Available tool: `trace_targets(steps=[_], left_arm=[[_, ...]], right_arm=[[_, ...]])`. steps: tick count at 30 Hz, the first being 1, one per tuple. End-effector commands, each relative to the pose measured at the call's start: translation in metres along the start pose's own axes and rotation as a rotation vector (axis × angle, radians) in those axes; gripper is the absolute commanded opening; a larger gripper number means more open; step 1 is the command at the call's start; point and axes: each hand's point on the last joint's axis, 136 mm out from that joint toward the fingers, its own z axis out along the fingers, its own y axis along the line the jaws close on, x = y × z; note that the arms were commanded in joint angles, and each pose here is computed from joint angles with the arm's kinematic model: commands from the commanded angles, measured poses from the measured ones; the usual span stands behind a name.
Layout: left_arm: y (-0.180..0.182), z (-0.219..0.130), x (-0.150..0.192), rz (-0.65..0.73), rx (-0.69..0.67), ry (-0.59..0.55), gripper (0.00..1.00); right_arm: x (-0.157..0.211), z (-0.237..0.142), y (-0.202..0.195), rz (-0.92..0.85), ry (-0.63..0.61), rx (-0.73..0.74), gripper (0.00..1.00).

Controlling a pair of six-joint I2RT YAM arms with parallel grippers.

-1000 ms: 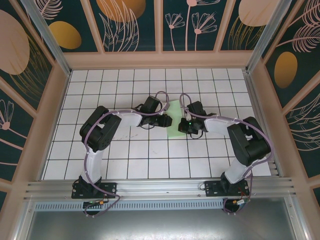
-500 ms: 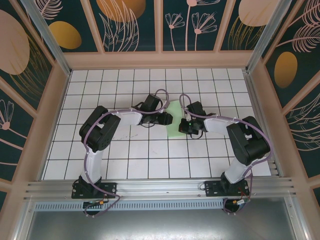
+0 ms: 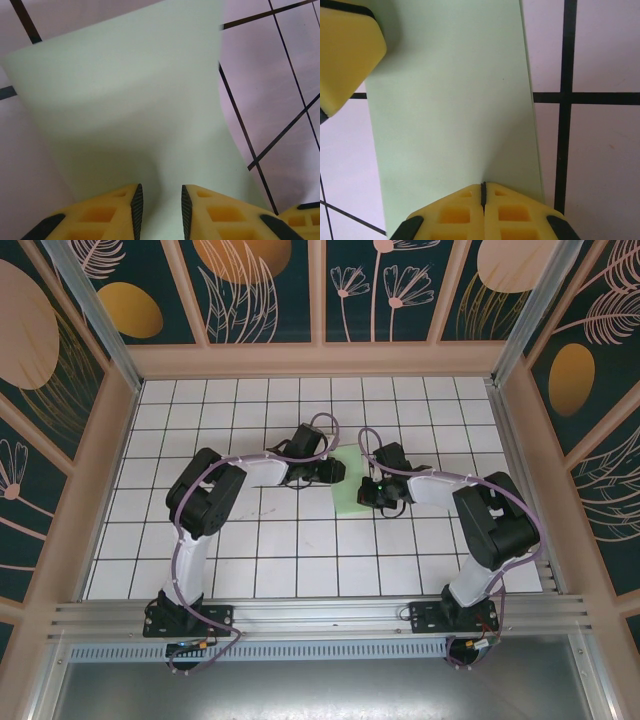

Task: Fold a paper plane with a square sheet of paper (fold left side to right side)
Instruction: First fold the square sheet of paper in half at the center of the table.

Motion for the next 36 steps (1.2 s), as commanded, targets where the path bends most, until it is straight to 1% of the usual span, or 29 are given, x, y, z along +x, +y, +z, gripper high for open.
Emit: trace_targets(steps=[1,5,9,15,21,23,26,28,30,33,36], left_arm=[[0.021,0.005,0.005,-0.021,-0.07,0.011,0.3],[0.033,0.002,0.004,-0.048,-0.087,-0.009,0.29],[0.042,-0.004,-0.006,-0.061,-0.108,-0.043,0.29],[0.058,-0.01,-0.028,-0.097,-0.134,-0.095,0.3],[0.073,-0.014,-0.058,-0.129,-0.144,-0.146,0.29],[0.066,-0.022,-0.068,-0.105,-0.128,-0.169,0.29],[0.053,-0.039,-0.072,-0.069,-0.096,-0.209,0.29],[0.042,-0.052,-0.07,-0.049,-0.062,-0.228,0.27],[0.025,-0.059,-0.064,-0.033,0.008,-0.227,0.26],[0.0,-0.056,-0.05,-0.009,0.113,-0.195,0.25],[-0.019,-0.042,-0.038,0.013,0.17,-0.15,0.24]], right_arm=[[0.029,0.011,-0.035,0.016,0.103,0.139,0.0],[0.033,0.012,-0.039,0.015,0.117,0.157,0.0],[0.037,0.012,-0.044,0.013,0.127,0.174,0.0],[0.041,0.013,-0.046,0.015,0.141,0.177,0.0],[0.044,0.013,-0.047,0.02,0.144,0.176,0.0],[0.044,0.013,-0.047,0.022,0.142,0.173,0.0],[0.042,0.014,-0.045,0.025,0.137,0.169,0.0],[0.042,0.015,-0.044,0.023,0.138,0.167,0.0],[0.041,0.016,-0.043,0.022,0.139,0.166,0.0],[0.042,0.017,-0.042,0.017,0.144,0.166,0.0],[0.043,0.017,-0.043,0.017,0.149,0.17,0.0]])
